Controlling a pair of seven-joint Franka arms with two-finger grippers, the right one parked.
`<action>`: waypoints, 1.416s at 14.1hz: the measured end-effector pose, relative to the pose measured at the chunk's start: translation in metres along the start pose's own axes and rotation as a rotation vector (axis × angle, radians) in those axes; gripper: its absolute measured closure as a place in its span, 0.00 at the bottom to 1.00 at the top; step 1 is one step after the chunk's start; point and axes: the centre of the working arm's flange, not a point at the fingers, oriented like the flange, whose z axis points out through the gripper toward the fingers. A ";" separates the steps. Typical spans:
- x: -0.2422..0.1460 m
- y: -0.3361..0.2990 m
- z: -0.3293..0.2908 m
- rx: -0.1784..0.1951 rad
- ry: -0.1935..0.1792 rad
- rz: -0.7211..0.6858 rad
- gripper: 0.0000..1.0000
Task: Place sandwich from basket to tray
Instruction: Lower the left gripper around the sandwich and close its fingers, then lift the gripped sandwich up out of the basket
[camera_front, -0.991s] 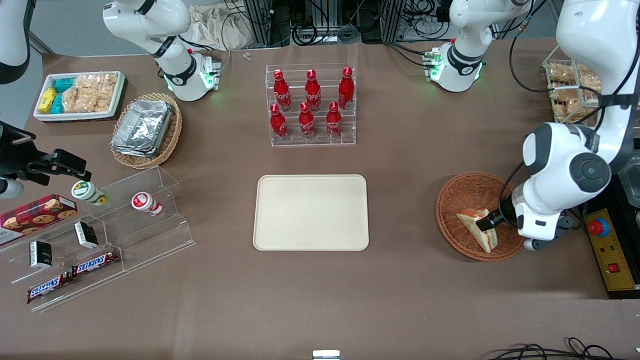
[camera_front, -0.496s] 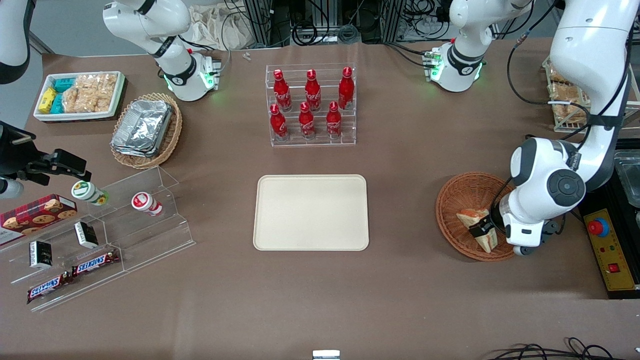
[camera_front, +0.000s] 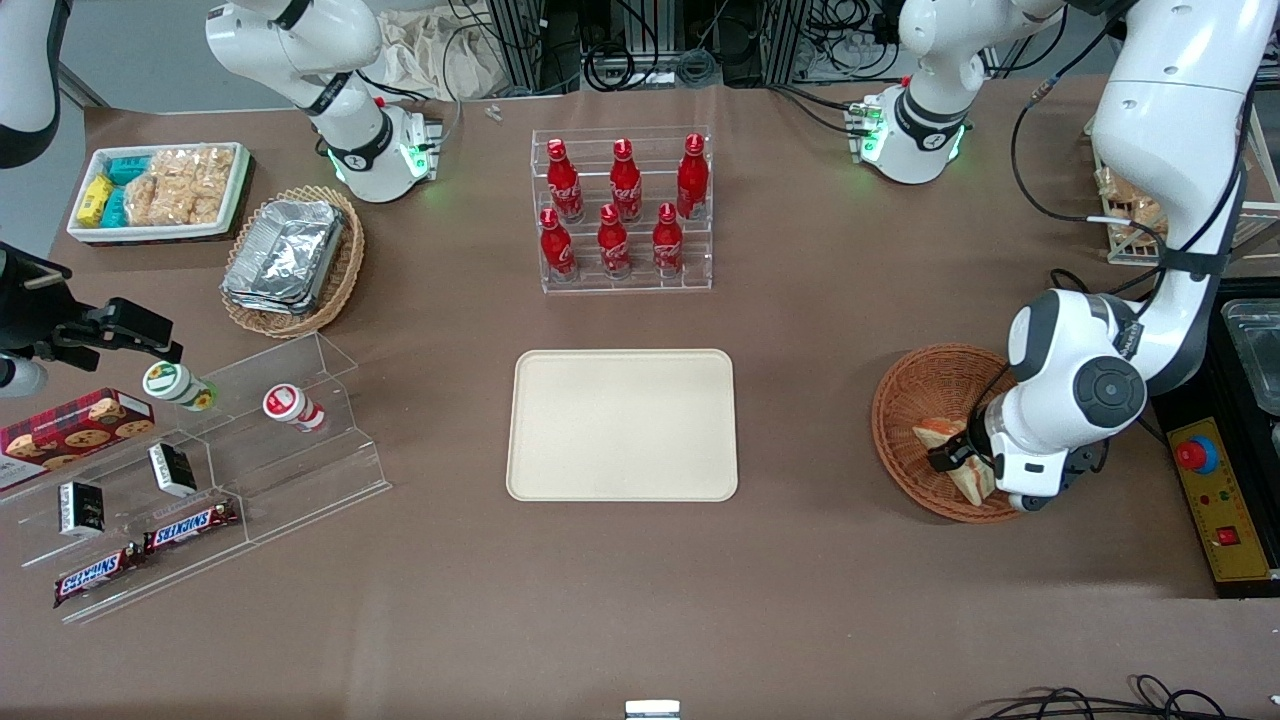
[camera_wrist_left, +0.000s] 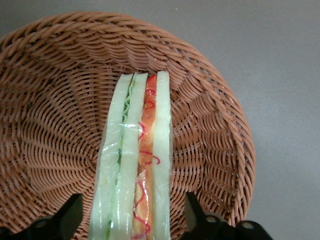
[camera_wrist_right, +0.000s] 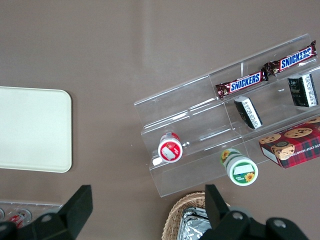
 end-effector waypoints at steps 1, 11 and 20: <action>0.000 0.000 0.001 0.000 -0.001 -0.001 0.26; -0.005 -0.007 -0.062 0.102 -0.013 0.009 0.81; -0.090 0.056 -0.245 0.101 -0.040 0.208 0.81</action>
